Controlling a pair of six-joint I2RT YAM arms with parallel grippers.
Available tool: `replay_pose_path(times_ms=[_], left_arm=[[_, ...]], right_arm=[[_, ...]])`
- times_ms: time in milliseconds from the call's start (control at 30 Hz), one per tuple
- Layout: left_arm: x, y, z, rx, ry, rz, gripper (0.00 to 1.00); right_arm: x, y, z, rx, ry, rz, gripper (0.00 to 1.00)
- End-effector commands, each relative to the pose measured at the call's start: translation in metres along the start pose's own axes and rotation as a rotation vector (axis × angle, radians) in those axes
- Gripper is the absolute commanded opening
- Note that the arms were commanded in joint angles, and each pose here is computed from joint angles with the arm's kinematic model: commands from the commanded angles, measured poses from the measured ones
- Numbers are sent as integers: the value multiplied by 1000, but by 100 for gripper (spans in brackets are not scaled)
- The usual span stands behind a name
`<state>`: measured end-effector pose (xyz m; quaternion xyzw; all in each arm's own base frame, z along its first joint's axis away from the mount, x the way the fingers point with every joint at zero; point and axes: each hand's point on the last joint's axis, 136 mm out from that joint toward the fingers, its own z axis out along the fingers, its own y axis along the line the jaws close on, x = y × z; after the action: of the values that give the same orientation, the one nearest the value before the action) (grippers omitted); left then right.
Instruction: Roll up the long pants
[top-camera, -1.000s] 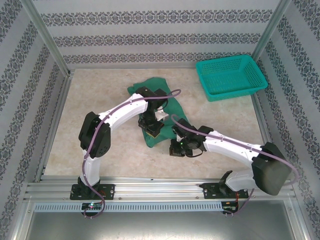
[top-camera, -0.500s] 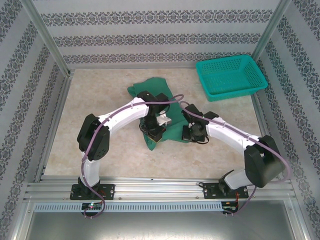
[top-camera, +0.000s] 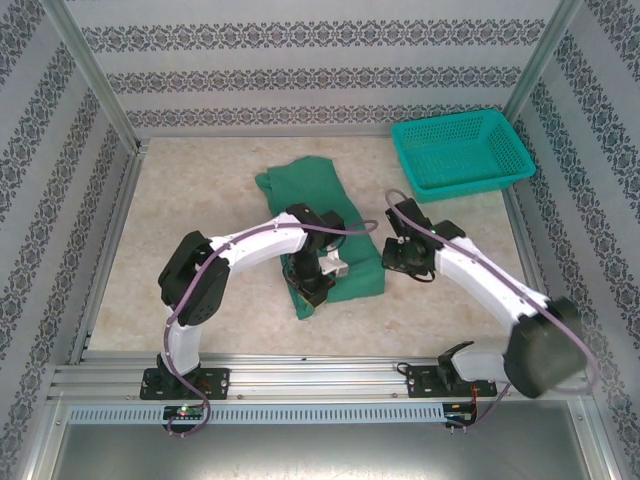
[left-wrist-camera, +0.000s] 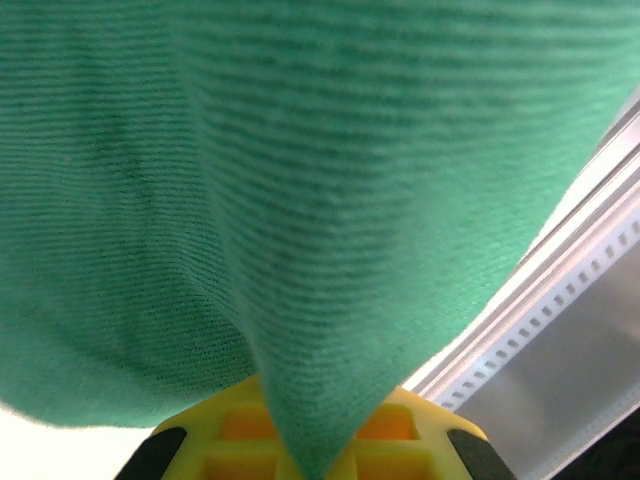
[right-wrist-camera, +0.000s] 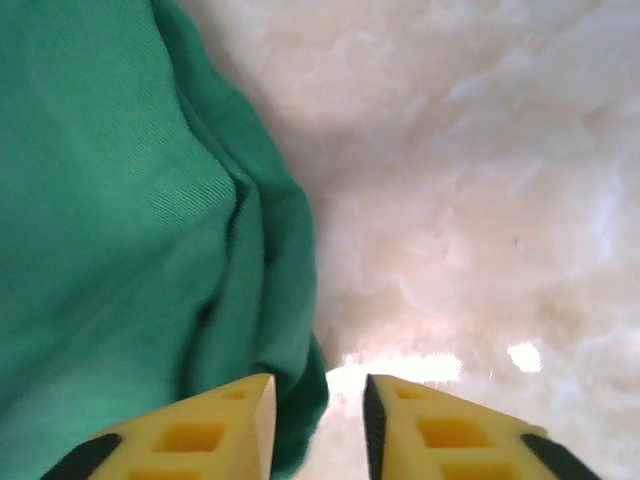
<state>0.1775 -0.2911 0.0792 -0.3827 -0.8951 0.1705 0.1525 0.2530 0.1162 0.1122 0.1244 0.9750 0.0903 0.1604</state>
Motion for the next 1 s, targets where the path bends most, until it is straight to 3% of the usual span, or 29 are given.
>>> replay_pose_path(times_ms=[0, 67, 167, 200, 233, 300, 333, 500, 633, 767, 967], left_arm=[[16, -28, 18, 83, 50, 76, 14], [21, -21, 31, 13, 72, 72, 18], [14, -3, 33, -85, 14, 23, 36], [12, -2, 31, -97, -13, 17, 44], [10, -3, 29, -97, -33, 18, 61], [8, 0, 23, -130, -69, 9, 82], [7, 3, 19, -170, -91, 11, 85], [1, -34, -2, -415, -333, 306, 84], [8, -48, -2, -670, -401, 536, 85], [15, -49, 21, -625, -382, 580, 87], [-12, -25, 13, -841, -464, 568, 86]], right_arm=[[30, -8, -9, -10, 56, 37, 46], [37, -15, -16, 4, 36, 49, 50], [44, -18, -20, -30, 19, 79, 51], [48, -16, -19, -49, 28, 84, 51], [51, -14, -19, -63, 44, 88, 51], [62, -11, -19, -83, 77, 84, 54], [67, -9, -19, -89, 90, 82, 54], [96, -5, -9, -135, 170, 93, 55], [90, -16, -8, -177, 153, 166, 58], [73, -25, -19, -222, 92, 219, 59], [60, -27, -24, -281, 63, 265, 60]])
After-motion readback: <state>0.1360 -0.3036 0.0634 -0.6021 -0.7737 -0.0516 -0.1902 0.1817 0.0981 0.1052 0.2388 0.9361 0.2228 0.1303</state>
